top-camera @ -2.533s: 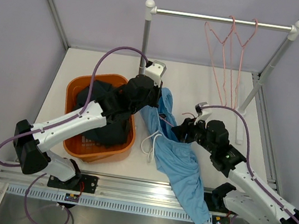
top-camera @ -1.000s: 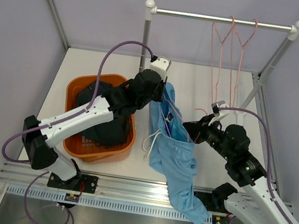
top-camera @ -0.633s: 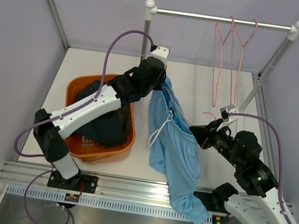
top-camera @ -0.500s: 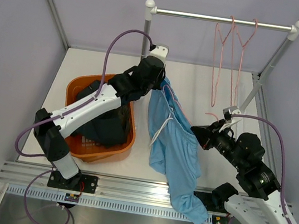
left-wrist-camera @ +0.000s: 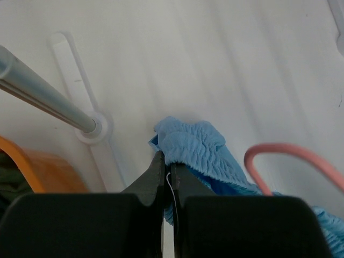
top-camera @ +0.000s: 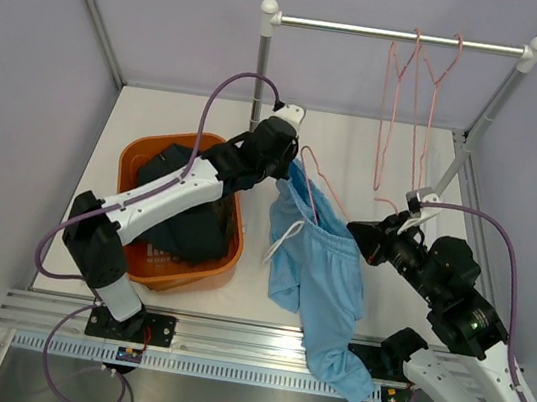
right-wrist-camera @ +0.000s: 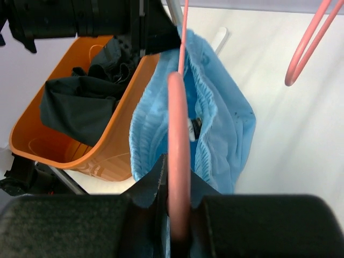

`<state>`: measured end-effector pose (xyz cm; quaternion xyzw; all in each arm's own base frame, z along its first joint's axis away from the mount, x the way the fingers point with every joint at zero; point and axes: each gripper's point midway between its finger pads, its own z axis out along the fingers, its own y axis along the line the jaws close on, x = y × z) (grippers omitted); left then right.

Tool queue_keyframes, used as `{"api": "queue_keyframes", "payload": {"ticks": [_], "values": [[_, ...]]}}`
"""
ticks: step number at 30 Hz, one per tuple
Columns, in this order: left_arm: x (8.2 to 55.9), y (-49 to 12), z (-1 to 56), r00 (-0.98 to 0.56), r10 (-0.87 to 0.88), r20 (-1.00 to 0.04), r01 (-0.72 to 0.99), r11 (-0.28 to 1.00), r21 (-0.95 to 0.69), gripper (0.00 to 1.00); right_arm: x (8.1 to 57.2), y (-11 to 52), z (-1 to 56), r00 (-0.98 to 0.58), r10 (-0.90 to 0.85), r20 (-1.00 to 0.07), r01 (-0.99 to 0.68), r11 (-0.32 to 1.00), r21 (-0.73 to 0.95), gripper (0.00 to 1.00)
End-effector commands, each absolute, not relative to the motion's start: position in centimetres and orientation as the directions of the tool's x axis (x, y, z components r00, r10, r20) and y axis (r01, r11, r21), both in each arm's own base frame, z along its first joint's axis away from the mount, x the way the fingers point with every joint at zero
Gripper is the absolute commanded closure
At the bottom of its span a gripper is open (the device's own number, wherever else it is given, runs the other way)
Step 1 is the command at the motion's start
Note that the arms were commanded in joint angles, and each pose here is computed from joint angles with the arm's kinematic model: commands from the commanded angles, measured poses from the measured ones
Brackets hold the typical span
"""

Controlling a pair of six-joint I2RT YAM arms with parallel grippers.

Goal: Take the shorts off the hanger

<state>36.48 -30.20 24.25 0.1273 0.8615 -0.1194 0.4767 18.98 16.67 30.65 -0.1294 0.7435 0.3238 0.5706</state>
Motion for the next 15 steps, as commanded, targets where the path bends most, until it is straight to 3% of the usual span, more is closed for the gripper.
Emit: {"api": "queue_keyframes", "payload": {"ticks": [1,11,15], "values": [[34.8,-31.6,27.8,-0.443,0.057,-0.895,0.409,0.901,-0.145,1.0,19.7,16.3,35.5,-0.198,0.266,-0.944,-0.567,0.754,0.331,1.0],[25.0,-33.9,33.3,-0.27,0.104,-0.957,0.648,0.755,-0.101,1.0,24.2,15.9,39.5,-0.141,0.323,-0.936,-0.432,0.83,0.352,1.0],[23.5,-32.4,36.5,-0.203,0.102,-0.974,0.662,0.747,-0.06,1.0,26.2,15.0,41.3,-0.118,0.35,-0.929,-0.334,0.867,0.369,1.0]]}}
